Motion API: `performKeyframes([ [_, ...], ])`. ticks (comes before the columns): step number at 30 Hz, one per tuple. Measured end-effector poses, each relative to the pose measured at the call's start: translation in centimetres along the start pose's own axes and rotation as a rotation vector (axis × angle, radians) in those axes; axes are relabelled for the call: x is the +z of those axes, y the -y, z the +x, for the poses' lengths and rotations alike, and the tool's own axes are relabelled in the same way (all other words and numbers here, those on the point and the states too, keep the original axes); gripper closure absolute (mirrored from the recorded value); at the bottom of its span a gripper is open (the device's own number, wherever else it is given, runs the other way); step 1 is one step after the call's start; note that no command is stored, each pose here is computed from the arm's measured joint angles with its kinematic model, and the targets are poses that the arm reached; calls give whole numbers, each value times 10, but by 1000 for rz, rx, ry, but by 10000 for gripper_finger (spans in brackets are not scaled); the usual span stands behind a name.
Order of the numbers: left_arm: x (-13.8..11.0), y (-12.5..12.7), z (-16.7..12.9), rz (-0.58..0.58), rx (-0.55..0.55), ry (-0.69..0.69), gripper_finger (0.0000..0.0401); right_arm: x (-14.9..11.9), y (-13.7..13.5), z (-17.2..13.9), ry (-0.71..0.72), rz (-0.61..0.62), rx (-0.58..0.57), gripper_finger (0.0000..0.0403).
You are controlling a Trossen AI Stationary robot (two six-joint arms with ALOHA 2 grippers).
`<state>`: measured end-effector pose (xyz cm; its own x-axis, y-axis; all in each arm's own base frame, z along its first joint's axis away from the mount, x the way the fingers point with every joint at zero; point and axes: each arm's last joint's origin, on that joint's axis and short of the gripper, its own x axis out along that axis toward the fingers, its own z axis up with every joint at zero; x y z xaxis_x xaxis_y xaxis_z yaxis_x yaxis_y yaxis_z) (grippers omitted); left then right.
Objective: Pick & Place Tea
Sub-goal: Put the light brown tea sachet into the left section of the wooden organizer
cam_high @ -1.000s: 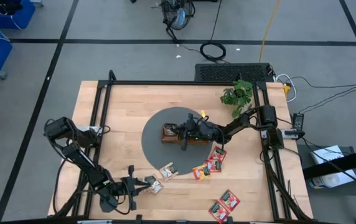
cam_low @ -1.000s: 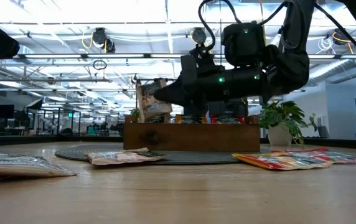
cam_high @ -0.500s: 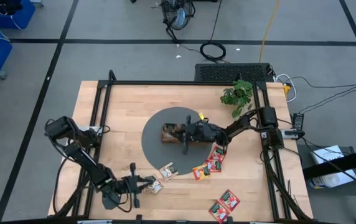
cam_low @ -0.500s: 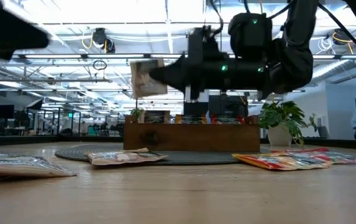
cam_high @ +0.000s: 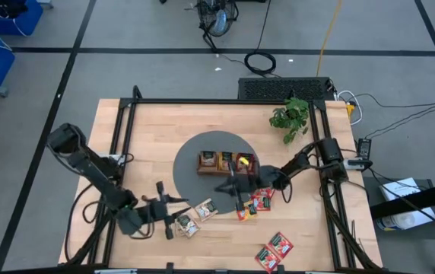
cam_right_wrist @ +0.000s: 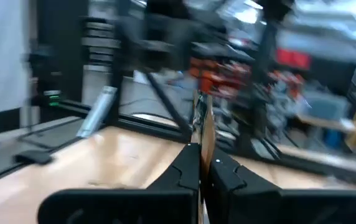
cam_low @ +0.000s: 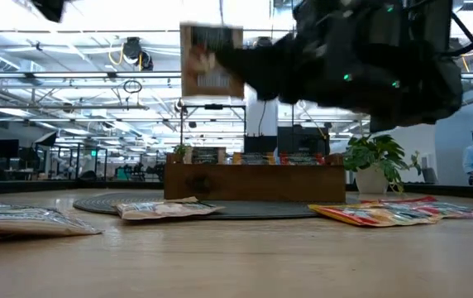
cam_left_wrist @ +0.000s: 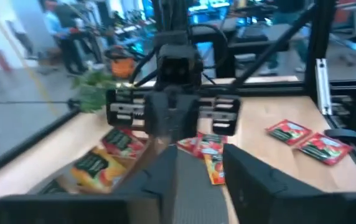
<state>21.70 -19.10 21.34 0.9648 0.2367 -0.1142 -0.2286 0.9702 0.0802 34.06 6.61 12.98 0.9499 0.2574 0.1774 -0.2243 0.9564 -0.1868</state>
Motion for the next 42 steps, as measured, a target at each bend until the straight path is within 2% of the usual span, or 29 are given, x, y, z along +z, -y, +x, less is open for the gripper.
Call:
performKeyframes([
  [5,0,-13,24,-23,-110,-36,212,12,-16,9,16,-47,50,403],
  [9,0,-23,39,-69,-184,-67,196,14,-15,14,-38,-38,13,403],
  [18,-8,-39,54,-98,-149,-150,195,13,-14,21,-76,-37,16,403],
  [22,-9,-42,57,-97,-164,-166,229,11,-13,24,-109,-36,18,403],
  [31,-8,-43,59,-88,-231,-174,388,10,-13,24,-125,-35,-3,403],
  [37,-11,-45,61,-88,-238,-209,395,8,-13,23,-138,-33,-1,403],
  [42,-13,-49,63,-75,-227,-226,396,2,-14,23,-208,-4,7,393],
])
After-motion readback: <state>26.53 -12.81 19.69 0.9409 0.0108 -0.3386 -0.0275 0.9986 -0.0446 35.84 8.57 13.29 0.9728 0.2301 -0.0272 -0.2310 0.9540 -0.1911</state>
